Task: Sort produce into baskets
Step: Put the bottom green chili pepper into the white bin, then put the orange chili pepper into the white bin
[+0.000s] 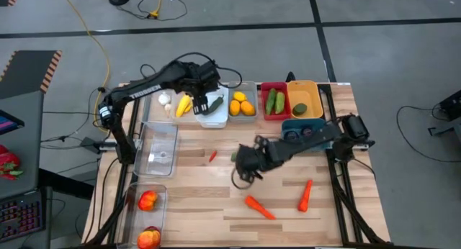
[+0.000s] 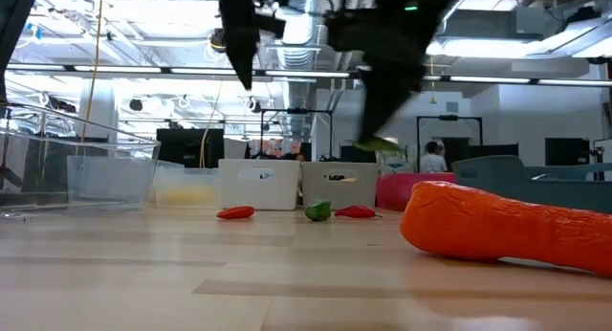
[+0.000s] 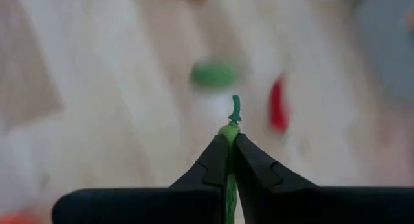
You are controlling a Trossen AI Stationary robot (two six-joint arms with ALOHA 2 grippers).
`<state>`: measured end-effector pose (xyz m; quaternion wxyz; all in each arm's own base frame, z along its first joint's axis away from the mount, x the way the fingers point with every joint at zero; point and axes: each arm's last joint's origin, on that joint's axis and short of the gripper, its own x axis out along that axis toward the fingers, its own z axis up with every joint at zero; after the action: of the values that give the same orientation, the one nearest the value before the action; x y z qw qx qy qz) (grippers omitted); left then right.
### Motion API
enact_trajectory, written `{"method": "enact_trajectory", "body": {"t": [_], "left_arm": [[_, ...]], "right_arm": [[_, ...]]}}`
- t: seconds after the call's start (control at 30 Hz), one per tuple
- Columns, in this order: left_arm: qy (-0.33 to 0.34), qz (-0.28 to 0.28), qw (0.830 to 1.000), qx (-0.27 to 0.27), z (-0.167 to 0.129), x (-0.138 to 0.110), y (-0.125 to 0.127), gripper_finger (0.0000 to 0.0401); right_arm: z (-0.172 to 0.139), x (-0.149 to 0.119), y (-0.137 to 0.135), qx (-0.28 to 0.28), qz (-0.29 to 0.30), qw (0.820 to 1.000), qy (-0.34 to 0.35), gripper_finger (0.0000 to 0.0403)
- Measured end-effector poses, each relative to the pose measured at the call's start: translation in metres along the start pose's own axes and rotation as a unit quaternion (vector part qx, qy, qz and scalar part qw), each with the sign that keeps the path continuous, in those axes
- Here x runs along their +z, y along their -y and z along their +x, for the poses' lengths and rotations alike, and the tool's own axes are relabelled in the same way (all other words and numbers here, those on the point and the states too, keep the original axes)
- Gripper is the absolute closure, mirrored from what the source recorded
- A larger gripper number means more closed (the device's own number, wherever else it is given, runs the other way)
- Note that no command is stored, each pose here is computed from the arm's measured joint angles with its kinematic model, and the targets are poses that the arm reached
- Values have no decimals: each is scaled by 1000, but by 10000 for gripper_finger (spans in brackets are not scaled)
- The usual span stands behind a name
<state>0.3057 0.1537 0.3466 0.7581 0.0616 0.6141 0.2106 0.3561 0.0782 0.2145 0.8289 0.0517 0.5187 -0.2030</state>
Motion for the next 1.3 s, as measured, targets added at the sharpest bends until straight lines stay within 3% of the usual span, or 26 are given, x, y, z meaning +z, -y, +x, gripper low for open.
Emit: {"method": "enact_trajectory", "body": {"t": [0.3, 0.57, 0.67, 0.83, 1.03, 1.3], "left_arm": [[12, -52, 999, -7, -70, -12, -1, 194], [42, -107, 991, -65, -101, -34, 22, 194], [51, -115, 989, -79, -110, -39, 36, 194], [44, -96, 990, -95, -109, -40, 64, 194], [65, -58, 991, -102, -94, -33, 102, 194], [101, -43, 987, -121, -59, -25, 148, 194]], "right_arm": [[13, 71, 52, -4, -46, 985, 166, 355], [23, 104, 108, -36, 12, 968, 247, 355], [26, 109, 126, -12, 25, 967, 252, 355], [32, 113, 150, 50, 50, 966, 248, 343], [33, 119, 171, 38, 66, 958, 276, 309], [33, 121, 178, 32, 72, 955, 285, 225]]}}
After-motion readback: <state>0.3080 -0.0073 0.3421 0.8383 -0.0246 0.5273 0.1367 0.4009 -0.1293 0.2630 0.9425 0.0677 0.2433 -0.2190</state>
